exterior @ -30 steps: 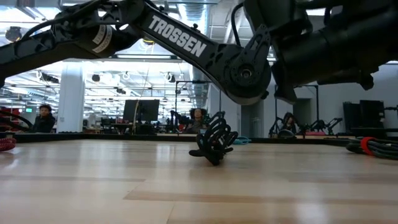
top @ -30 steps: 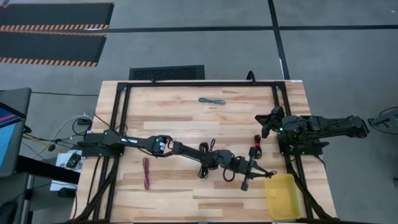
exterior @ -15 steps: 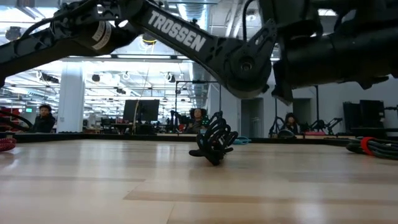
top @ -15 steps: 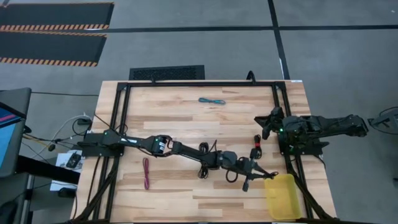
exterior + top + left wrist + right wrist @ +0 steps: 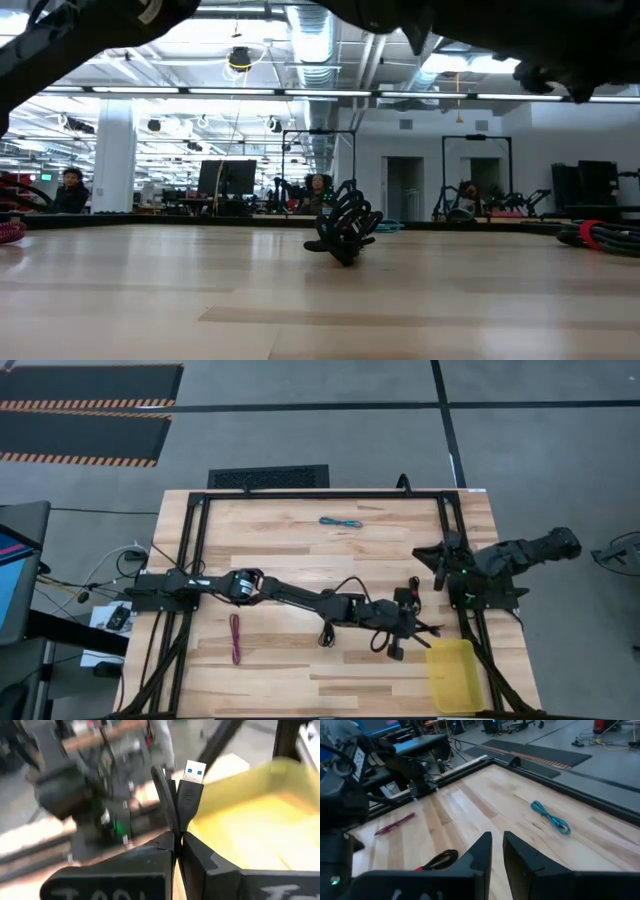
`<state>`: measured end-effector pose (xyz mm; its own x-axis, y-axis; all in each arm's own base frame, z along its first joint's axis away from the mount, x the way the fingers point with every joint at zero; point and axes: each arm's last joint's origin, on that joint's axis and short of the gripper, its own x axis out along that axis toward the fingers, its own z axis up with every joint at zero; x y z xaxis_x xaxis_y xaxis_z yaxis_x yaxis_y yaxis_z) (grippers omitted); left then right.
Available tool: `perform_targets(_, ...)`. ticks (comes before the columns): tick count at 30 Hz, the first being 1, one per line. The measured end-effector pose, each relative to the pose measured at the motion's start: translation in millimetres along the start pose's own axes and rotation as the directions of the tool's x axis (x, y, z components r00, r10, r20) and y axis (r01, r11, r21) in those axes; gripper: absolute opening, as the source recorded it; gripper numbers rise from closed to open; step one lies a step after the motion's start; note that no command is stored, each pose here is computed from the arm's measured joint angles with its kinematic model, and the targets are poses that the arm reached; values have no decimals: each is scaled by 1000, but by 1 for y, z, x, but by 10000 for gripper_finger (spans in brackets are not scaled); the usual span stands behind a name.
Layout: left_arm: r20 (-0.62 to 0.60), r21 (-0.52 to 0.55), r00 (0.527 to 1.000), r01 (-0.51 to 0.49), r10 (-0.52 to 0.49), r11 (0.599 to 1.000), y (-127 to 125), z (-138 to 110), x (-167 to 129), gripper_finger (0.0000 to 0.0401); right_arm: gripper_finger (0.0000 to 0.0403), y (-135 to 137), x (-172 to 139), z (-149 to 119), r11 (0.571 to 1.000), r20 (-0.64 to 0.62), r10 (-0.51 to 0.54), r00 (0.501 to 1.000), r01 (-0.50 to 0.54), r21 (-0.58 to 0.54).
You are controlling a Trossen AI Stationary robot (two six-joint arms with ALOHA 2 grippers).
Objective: Pick and place USB-C Cables
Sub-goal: Put the left black charger cable into the yellow bin
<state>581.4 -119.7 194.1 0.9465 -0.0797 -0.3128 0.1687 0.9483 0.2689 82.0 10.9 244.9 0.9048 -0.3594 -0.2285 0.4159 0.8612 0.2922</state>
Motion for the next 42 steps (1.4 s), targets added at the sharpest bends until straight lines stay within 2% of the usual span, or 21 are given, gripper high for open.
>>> perform_targets(4,-118,-39,993,9,-14,999,5,-2,-7,1,71,3,-2,-2,1000,5,1,1000,-1,-19)
perform_targets(10,-300,9,950,-93,91,996,9,-3,-21,0,71,6,-6,-3,1000,20,13,1000,-12,-29)
perform_targets(19,-388,-5,916,-112,101,994,8,-10,-29,0,71,8,-8,-4,999,30,20,999,-19,-38)
perform_targets(23,-393,-31,914,-125,102,992,7,-18,-38,0,71,8,-8,-4,999,28,18,999,-17,-41)
perform_targets(26,-359,-57,923,-169,138,984,9,-21,-60,0,71,8,-8,-4,999,27,18,999,-17,-41)
perform_targets(31,-239,-123,926,-328,292,937,19,-24,-114,0,71,7,-8,-4,999,31,12,999,-11,-39)
perform_targets(33,-230,-160,917,-365,325,917,21,-31,-132,0,71,7,-8,-3,1000,42,-2,999,3,-28)
perform_targets(36,-209,-215,915,-388,345,896,22,-38,-150,0,71,8,-8,-3,1000,48,1,999,-2,31)
perform_targets(39,-187,-220,922,-376,339,900,19,-43,-157,0,71,11,-7,-1,997,69,20,997,-25,71)
perform_targets(42,-157,-217,931,-358,330,908,19,-44,-159,0,71,20,-2,-2,995,101,92,991,-96,32)
